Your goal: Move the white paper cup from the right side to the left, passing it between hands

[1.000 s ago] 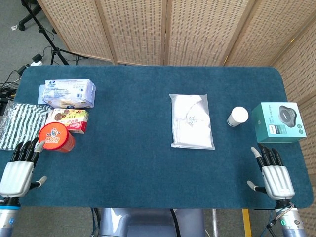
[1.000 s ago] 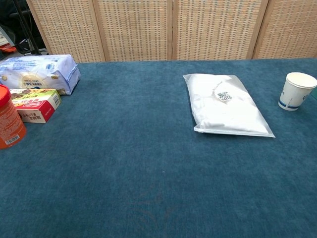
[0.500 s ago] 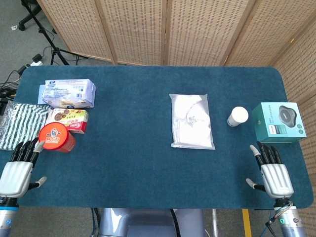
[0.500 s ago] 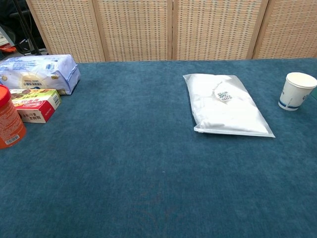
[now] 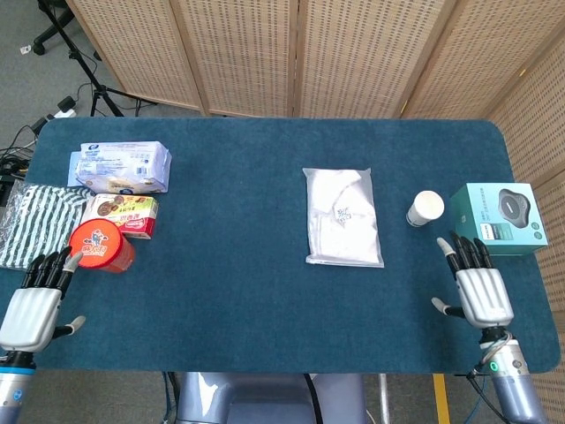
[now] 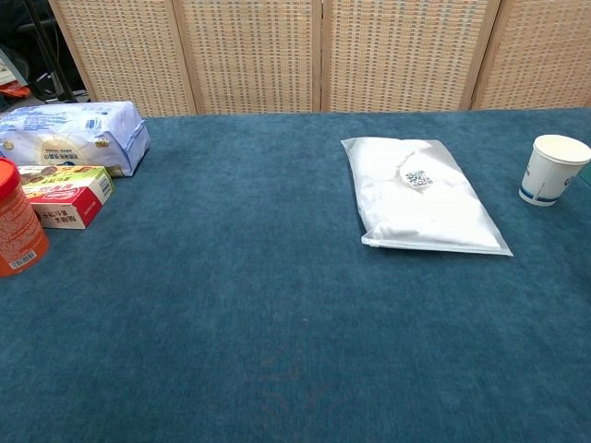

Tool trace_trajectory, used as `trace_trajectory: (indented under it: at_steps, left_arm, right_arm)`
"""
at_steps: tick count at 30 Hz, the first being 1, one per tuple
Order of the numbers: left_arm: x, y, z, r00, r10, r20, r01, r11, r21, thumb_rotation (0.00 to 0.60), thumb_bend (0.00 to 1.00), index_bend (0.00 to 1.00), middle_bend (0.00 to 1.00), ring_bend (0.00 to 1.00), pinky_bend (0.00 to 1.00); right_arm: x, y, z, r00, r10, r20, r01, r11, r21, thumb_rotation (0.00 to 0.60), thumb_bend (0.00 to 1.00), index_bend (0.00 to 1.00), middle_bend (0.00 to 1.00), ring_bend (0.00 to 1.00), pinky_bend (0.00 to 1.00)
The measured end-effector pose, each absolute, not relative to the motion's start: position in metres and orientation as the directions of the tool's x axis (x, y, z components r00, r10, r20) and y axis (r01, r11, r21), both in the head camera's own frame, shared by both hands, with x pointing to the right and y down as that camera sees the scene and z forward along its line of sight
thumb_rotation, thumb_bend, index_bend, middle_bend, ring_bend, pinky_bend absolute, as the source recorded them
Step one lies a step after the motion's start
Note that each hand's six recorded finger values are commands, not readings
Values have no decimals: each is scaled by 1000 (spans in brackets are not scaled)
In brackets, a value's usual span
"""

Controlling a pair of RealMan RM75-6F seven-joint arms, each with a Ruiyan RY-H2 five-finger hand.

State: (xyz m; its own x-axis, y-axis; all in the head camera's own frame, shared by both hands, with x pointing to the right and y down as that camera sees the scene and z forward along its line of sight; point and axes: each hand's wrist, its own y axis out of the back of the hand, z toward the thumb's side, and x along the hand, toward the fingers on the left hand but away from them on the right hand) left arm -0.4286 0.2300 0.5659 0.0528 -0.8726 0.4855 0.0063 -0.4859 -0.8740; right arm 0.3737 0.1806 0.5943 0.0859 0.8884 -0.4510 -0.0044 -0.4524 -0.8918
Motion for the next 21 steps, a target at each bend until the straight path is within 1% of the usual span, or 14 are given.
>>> trace_trajectory:
  at_steps: [6, 10, 12, 15, 17, 21]
  left_arm:
    - [-429, 229, 569, 51, -867, 496, 7, -497, -868, 600, 66, 0, 0, 0, 0]
    - [-430, 229, 573, 47, -863, 503, 8, -504, -864, 600, 65, 0, 0, 0, 0]
    - [-430, 229, 575, 47, -860, 509, 9, -509, -861, 600, 65, 0, 0, 0, 0]
    - [-430, 228, 576, 44, -857, 513, 8, -513, -858, 600, 65, 0, 0, 0, 0]
    - [-431, 228, 577, 40, -856, 516, 8, -516, -857, 600, 65, 0, 0, 0, 0]
    - [-431, 227, 578, 36, -853, 520, 7, -520, -854, 600, 66, 0, 0, 0, 0]
  right_arm:
    - [351, 126, 604, 111, 882, -458, -39, -457, -889, 600, 2, 3, 0, 0, 0]
    - [340, 98, 610, 106, 882, -460, -76, -454, -888, 600, 2, 23, 0, 0, 0]
    - [336, 88, 617, 94, 873, -478, -89, -471, -878, 600, 6, 30, 0, 0, 0]
    - [335, 75, 626, 63, 859, -508, -105, -501, -859, 600, 75, 59, 0, 0, 0]
    - [333, 67, 630, 47, 851, -522, -119, -514, -849, 600, 140, 77, 0, 0, 0]
    - [331, 51, 639, 10, 837, -547, -150, -540, -828, 600, 156, 100, 0, 0, 0]
